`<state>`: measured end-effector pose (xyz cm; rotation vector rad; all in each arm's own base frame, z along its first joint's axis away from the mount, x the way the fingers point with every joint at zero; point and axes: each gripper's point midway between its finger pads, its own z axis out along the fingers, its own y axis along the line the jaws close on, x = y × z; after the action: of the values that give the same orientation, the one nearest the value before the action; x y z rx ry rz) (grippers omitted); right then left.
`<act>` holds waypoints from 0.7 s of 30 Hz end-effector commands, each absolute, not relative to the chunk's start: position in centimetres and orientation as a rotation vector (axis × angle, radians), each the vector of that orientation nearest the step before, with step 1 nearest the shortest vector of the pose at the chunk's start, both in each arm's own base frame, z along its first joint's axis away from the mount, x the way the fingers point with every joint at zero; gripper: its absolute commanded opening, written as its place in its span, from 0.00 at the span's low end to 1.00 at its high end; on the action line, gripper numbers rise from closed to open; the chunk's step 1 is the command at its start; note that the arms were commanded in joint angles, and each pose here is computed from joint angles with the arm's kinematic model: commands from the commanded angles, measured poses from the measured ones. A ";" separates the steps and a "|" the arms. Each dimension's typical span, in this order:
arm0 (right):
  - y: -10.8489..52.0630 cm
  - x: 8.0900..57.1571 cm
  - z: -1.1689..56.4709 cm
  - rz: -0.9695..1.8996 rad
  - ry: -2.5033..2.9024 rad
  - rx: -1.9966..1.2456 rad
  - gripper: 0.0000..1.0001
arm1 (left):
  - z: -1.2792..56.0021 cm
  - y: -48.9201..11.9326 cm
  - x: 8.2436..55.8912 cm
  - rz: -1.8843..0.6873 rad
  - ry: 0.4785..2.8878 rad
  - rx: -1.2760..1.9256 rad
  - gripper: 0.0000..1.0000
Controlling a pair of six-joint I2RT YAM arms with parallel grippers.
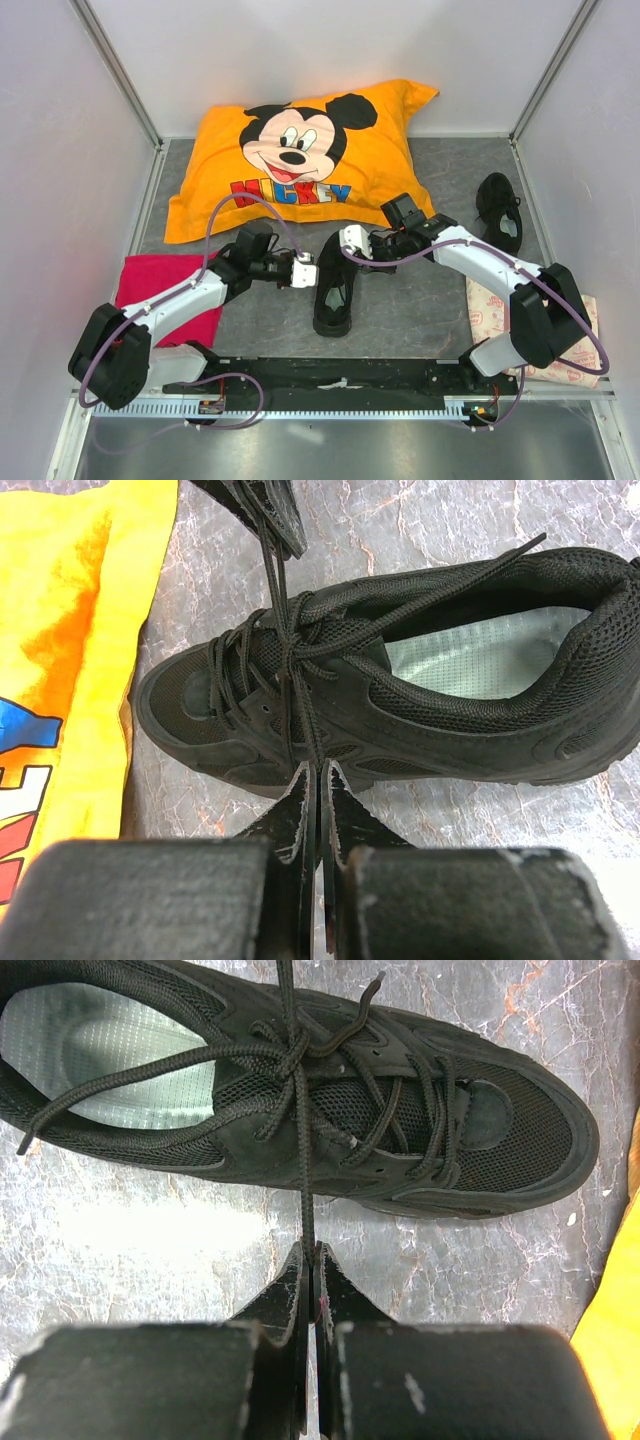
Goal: Tie the shoes
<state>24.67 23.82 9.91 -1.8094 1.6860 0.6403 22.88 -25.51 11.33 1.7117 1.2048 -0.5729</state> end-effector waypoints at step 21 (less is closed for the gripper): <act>23.5 26.0 10.2 0.601 1.696 -1.795 0.00 | 12.1 -25.6 22.7 -0.584 1.256 1.713 0.01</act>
<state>24.70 23.73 9.74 -1.8060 1.6747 0.6469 22.41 -25.61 11.18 1.7317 1.2084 -0.5847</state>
